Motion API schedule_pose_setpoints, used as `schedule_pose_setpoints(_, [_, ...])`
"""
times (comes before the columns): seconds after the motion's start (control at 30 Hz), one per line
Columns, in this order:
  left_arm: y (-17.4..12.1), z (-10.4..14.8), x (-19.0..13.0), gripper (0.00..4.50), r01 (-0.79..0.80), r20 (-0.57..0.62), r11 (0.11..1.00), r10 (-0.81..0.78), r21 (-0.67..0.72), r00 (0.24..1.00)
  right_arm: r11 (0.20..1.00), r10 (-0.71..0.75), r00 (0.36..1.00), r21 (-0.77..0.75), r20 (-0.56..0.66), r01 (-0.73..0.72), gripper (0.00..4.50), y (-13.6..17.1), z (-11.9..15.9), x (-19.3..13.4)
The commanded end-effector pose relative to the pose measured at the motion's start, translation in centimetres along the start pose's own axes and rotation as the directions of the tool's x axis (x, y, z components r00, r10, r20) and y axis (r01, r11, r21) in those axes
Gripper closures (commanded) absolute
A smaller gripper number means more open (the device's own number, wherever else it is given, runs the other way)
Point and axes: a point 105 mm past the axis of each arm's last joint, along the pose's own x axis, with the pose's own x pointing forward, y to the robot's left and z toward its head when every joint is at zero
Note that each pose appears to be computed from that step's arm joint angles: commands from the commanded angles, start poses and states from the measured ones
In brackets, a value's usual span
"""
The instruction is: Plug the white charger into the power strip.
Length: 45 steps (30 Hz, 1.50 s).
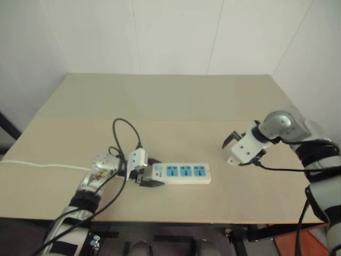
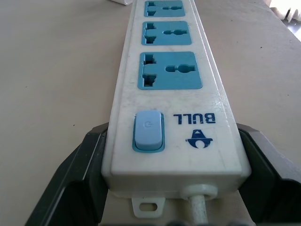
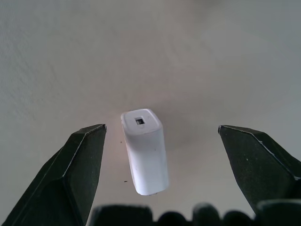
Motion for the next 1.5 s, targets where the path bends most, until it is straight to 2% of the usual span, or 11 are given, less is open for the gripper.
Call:
schedule_pose_setpoints(0.03, [-1.1, -0.4, 0.6, 1.21, 0.034, -0.007, 0.999, -0.034, -0.015, 0.999, 0.999, -0.003, 1.0, -0.039, -0.015, 0.003, 0.0, -0.5, -0.1, -0.5])
schedule_pose_setpoints(0.33, [-1.1, -0.4, 0.4, 1.21, 0.021, -0.008, 1.0, -0.021, -0.021, 1.0, 0.998, 0.027, 1.0, -0.049, 0.012, -0.027, 0.0, -0.4, 0.5, 0.9])
schedule_pose_setpoints(0.87, [-1.8, -0.7, -0.2, 1.21, -0.015, -0.013, 0.999, 0.014, -0.037, 1.0, 0.996, 0.069, 0.997, -0.055, -0.025, -0.071, 0.0, -0.4, -0.2, 1.9])
schedule_pose_setpoints(0.97, [-1.7, -0.7, -0.3, 1.21, -0.022, -0.016, 0.999, 0.022, -0.037, 1.0, 0.995, 0.084, 0.996, -0.054, -0.025, -0.085, 0.58, -0.2, -0.2, 2.2])
schedule_pose_setpoints(1.13, [-1.7, -0.6, -0.5, 1.21, -0.027, -0.018, 0.999, 0.026, -0.036, 0.999, 0.993, 0.107, 0.993, -0.05, -0.05, -0.11, 2.13, 0.2, -0.7, 2.5])
schedule_pose_setpoints(1.23, [-1.9, -0.7, -0.5, 1.21, -0.028, -0.018, 0.999, 0.028, -0.039, 0.999, 0.992, 0.112, 0.992, -0.053, -0.057, -0.115, 3.23, 0.3, -0.8, 2.7])
schedule_pose_setpoints(1.5, [-1.9, -0.7, -0.7, 1.21, -0.032, -0.022, 0.999, 0.031, -0.043, 0.999, 0.996, 0.067, 0.997, -0.057, -0.044, -0.07, 3.3, -0.2, -0.7, 2.6])
